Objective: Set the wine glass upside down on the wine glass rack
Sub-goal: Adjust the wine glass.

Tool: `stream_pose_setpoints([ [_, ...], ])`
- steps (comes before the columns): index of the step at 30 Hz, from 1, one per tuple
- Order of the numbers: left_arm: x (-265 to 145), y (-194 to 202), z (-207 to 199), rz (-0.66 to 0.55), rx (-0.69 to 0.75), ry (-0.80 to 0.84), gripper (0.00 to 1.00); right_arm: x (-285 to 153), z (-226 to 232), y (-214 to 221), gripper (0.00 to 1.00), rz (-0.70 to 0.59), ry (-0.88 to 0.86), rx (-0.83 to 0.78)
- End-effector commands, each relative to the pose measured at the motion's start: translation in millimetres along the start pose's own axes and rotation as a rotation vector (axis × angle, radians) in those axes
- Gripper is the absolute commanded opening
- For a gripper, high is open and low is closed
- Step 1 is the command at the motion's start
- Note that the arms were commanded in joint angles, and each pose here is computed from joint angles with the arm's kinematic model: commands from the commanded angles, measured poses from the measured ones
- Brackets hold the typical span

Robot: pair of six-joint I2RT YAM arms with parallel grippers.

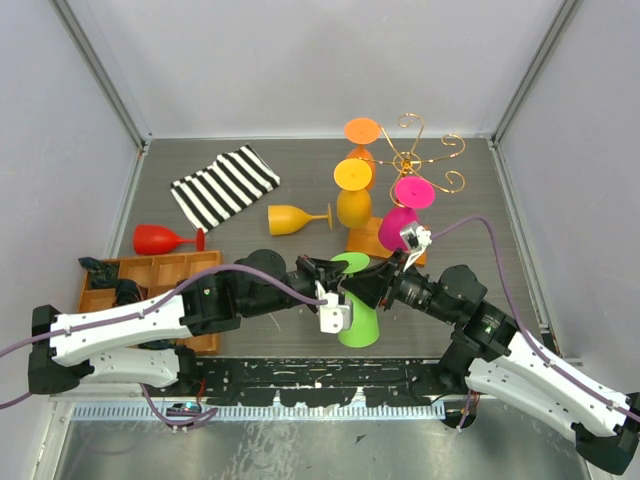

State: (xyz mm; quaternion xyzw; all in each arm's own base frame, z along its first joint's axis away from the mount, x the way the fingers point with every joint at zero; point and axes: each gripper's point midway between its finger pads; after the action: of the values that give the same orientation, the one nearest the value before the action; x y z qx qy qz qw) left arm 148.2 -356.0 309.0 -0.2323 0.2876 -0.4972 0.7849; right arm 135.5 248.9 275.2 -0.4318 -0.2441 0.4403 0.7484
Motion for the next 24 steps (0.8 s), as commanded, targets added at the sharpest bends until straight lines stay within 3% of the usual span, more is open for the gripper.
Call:
stream_pose_setpoints([
  [1, -4.5, 0.4, 14.2, -0.004, -0.012, -0.058, 0.0, 0.2, 11.3, -4.2, 0.34, -0.014, -0.05, -0.008],
  [12, -5.6, 1.5, 18.4, -0.006, -0.024, -0.073, 0.0, 2.1, 2.2, 3.5, 0.35, 0.001, -0.015, -0.002],
  [18, -4.8, 3.5, 17.6, 0.0, -0.025, -0.072, 0.0, 1.7, -3.2, 1.2, 0.11, -0.005, 0.021, 0.001],
  [22, -6.9, 1.7, 20.1, -0.011, -0.029, -0.084, 0.0, 0.9, -4.0, -1.6, 0.08, -0.009, 0.032, -0.01],
  [24, -8.6, 0.6, 21.0, -0.016, -0.032, -0.088, 0.02, -0.3, -6.2, -4.1, 0.01, -0.012, 0.049, -0.02],
])
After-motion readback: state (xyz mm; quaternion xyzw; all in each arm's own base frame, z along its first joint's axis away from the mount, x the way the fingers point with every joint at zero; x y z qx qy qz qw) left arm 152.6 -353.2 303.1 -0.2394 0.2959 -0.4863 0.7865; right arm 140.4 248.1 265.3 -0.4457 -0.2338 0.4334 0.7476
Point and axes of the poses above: each gripper's point midway between its finger pads, its own x axis out along the fingers, its own z axis along the line the jaws close on, y = z × x, and after that the axes turned 4 degrees about -x, right-handed
